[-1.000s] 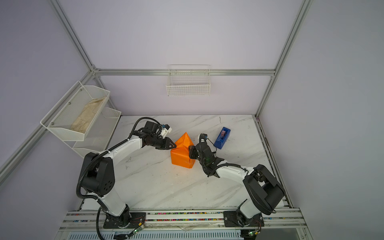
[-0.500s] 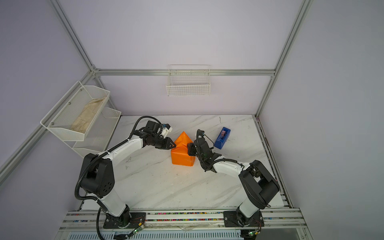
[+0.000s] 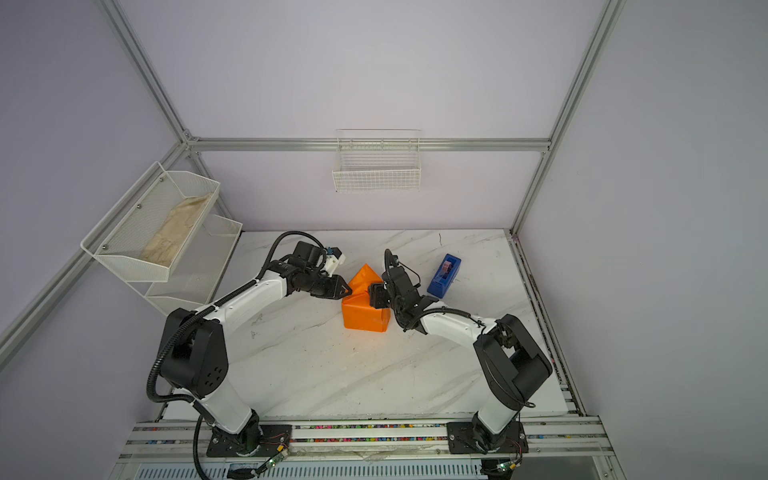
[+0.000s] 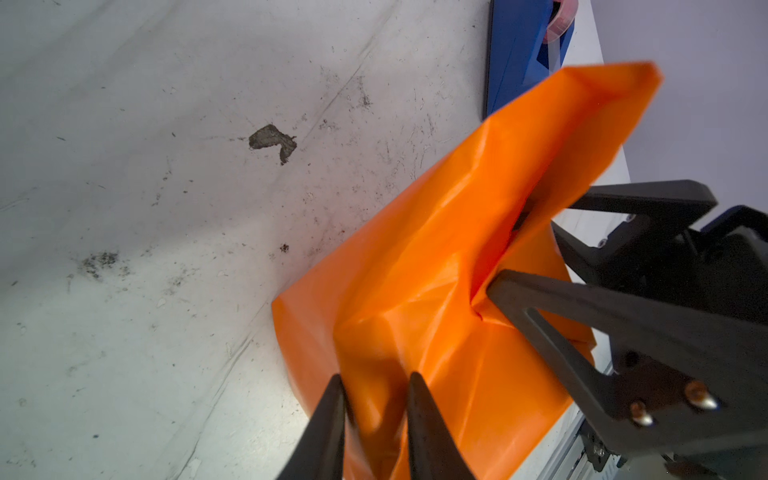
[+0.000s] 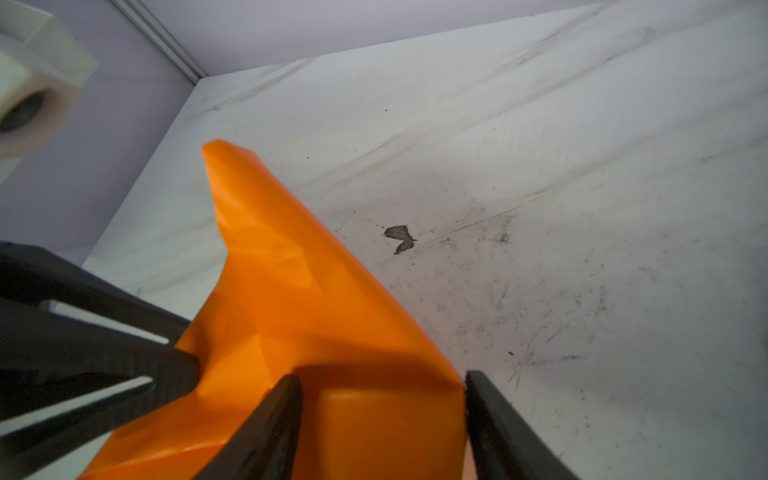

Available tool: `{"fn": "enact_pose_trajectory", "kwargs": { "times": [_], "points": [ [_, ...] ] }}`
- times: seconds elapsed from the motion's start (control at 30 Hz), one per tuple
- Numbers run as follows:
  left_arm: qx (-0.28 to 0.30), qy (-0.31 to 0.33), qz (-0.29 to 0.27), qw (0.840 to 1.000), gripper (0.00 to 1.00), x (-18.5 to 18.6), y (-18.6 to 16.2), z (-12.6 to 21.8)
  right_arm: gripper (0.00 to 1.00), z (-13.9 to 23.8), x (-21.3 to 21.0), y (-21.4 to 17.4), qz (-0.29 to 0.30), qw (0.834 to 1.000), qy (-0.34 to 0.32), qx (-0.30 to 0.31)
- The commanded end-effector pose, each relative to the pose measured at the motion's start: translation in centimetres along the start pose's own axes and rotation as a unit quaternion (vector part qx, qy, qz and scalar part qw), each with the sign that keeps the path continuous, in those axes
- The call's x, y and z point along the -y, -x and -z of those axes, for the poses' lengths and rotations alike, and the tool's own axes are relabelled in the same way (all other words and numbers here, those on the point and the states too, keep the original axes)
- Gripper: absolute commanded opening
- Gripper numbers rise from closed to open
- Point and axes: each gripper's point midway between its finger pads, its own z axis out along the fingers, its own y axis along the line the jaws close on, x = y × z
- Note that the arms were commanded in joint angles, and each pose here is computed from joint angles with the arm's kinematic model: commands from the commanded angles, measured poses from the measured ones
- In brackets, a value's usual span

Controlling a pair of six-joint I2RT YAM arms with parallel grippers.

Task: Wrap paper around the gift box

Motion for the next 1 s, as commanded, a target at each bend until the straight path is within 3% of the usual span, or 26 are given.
{"fn": "enact_pose_trajectory", "kwargs": {
  "times": [0.0, 0.27, 0.47, 0.63, 0.8, 0.97],
  "points": [
    [-0.184, 0.112, 0.034, 0.976, 0.26, -5.2, -10.4, -2.2, 0.71, -0.4, 0.5, -6.1, 0.032, 0.994, -0.009, -0.108],
    [-0.115, 0.101, 0.005, 0.988, 0.28, -3.0, -5.5, 0.2, 0.71, -0.5, 1.2, -7.0, 0.042, 0.991, -0.022, -0.126],
    [-0.057, 0.083, -0.044, 0.994, 0.37, -0.9, -1.3, 2.4, 0.71, -0.7, 1.3, -7.3, 0.044, 0.99, -0.023, -0.129],
    [-0.018, 0.032, -0.092, 0.995, 0.46, 1.0, 1.9, 3.5, 0.71, -0.7, 1.2, -7.4, 0.045, 0.99, -0.02, -0.131],
    [0.007, -0.051, -0.165, 0.985, 0.49, 3.9, 3.7, 3.8, 0.71, -0.7, 1.2, -7.6, 0.046, 0.99, -0.019, -0.133],
    [0.023, -0.072, -0.208, 0.975, 0.52, 4.4, 5.0, 3.9, 0.71, -0.6, 1.2, -7.6, 0.045, 0.99, -0.018, -0.13]
  ]
}}
